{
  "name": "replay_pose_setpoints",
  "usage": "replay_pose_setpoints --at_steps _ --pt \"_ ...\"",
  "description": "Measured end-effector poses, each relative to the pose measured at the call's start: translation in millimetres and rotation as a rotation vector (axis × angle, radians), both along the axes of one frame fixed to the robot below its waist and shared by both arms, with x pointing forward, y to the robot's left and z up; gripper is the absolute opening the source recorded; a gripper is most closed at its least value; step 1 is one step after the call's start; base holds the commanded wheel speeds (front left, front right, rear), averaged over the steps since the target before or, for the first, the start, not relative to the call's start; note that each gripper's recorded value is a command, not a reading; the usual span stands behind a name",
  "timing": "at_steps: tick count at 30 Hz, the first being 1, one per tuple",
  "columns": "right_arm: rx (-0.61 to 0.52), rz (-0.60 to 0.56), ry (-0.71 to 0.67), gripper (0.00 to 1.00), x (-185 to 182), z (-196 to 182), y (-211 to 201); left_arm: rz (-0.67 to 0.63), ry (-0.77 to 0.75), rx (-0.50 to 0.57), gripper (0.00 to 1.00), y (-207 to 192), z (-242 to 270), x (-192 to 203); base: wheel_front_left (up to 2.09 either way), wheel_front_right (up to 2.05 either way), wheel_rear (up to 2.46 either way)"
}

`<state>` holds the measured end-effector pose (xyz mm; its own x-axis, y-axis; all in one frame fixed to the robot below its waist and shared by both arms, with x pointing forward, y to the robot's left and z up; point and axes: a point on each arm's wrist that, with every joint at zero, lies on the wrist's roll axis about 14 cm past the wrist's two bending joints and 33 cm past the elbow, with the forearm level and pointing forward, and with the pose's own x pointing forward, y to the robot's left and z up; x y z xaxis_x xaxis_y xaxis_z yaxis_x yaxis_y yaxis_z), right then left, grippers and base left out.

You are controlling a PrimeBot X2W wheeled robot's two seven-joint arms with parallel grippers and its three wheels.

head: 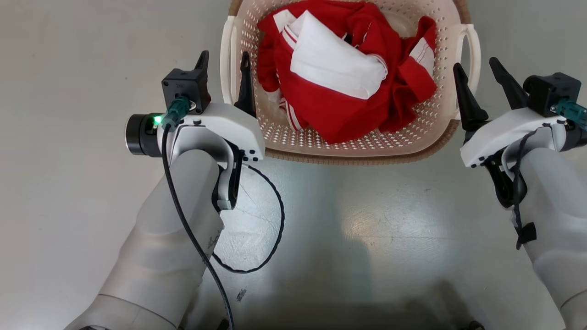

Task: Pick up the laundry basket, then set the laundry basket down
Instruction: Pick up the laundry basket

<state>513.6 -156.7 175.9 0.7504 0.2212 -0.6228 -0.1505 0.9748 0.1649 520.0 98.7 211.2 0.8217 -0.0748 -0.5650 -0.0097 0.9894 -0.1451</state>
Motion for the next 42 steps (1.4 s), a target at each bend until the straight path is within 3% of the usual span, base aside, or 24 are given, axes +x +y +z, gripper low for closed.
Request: replay_pose_setpoints --at_steps 31,42 --pt "0.003 0.051 0.096 1.00 -8.2 -52.0 10.8 -0.011 0.081 0.033 1.00 -0.1 -49.1 1.5 0.00 0.00 0.00" --pt "0.019 0.035 0.127 1.00 -1.3 -52.6 18.0 -0.061 0.144 0.061 1.00 -5.3 -61.2 -4.6 0.00 0.00 0.00"
